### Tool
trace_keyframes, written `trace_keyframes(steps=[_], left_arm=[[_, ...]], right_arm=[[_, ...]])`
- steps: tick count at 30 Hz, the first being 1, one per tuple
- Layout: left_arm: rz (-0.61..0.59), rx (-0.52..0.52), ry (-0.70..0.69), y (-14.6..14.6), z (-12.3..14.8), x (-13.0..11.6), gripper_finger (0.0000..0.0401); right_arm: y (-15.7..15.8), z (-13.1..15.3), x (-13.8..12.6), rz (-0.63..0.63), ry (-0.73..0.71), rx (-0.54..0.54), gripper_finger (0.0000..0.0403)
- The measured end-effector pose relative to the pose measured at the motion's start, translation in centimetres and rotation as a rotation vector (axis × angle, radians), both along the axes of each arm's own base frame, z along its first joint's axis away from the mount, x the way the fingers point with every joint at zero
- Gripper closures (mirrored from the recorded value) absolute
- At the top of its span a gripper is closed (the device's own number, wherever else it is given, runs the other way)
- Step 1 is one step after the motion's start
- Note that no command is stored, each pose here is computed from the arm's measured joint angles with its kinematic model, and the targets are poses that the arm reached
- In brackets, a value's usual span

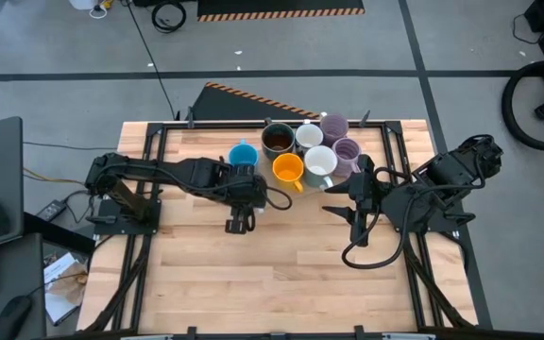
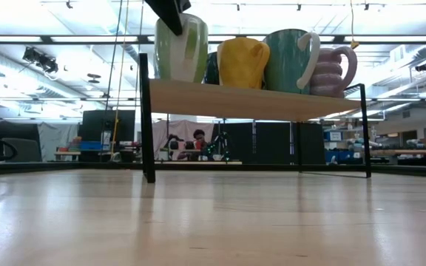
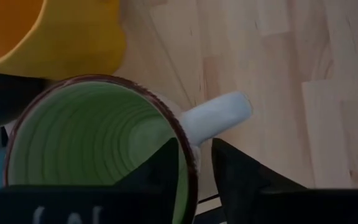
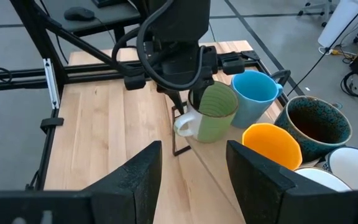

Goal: Place coffee mugs
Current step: Put the green mug on the shelf

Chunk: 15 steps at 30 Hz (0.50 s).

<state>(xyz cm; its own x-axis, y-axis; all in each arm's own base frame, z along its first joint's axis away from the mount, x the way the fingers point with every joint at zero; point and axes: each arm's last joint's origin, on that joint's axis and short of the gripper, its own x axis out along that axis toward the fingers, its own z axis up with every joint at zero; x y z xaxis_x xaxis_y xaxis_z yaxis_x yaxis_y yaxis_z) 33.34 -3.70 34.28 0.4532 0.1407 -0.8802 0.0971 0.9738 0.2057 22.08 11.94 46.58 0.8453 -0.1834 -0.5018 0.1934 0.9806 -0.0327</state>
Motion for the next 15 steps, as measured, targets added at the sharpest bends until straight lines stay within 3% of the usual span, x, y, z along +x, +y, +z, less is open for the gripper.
trace_keyframes(steps=[15], left_arm=[[0.004,0.044,-0.037,0.1,1.6,-0.1,0.0284]], right_arm=[[0.0,0.0,0.0,0.003,0.001,-0.006,0.0218]])
